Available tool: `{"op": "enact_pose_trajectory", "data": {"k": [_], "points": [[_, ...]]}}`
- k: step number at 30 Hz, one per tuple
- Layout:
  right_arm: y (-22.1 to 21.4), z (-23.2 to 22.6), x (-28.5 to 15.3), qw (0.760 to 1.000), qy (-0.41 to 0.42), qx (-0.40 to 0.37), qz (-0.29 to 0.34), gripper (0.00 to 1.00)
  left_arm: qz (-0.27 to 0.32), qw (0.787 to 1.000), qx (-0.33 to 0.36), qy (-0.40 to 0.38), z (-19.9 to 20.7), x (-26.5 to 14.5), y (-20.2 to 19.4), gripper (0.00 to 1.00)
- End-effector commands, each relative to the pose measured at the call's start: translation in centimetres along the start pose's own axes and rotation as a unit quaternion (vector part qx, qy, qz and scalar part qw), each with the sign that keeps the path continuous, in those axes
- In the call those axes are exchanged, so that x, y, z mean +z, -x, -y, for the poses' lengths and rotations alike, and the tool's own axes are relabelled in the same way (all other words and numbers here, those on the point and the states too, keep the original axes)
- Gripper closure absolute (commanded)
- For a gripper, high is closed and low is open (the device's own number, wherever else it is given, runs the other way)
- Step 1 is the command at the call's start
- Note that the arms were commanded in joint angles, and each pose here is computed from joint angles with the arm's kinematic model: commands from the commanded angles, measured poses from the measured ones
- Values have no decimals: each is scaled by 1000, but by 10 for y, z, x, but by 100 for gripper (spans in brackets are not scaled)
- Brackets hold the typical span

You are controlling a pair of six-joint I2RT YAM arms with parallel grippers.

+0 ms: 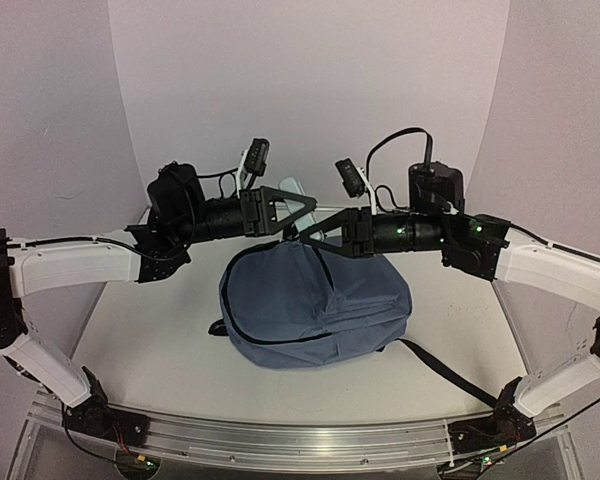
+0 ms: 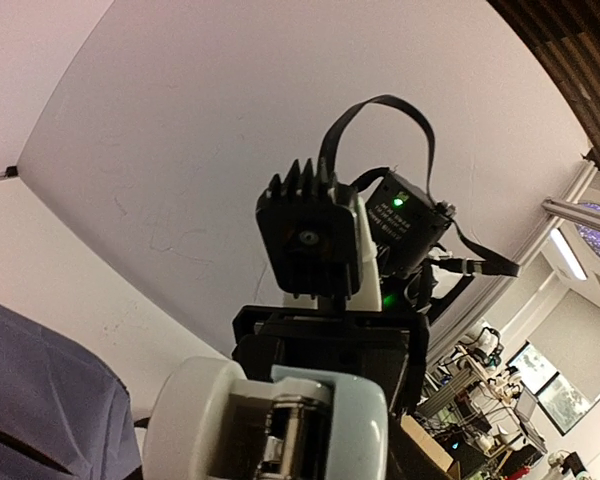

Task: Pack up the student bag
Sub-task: Place the stationery in the student bag.

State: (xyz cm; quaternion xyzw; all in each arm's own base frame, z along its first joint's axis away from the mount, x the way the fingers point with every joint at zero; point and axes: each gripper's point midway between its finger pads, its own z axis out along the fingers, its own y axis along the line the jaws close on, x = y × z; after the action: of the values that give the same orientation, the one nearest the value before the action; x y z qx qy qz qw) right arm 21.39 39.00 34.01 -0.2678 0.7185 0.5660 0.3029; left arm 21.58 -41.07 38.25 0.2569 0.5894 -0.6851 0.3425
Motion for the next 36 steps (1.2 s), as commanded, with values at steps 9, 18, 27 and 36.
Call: {"op": "enact_pose_trajectory", "data": {"k": [9,18,27,36], "points": [[25,22,-25,991,-99,-15,91,33,17,998,-30,54,-17,-14,4,100],[-21,155,-37,904,-428,-4,-2,26,42,956,-141,254,-106,-90,2,100],[-41,192,-20,854,-516,-41,-63,38,38,942,-172,286,-125,-110,-14,100],[-44,210,-10,818,-566,-65,-78,51,17,939,-199,282,-136,-105,-30,100]]}}
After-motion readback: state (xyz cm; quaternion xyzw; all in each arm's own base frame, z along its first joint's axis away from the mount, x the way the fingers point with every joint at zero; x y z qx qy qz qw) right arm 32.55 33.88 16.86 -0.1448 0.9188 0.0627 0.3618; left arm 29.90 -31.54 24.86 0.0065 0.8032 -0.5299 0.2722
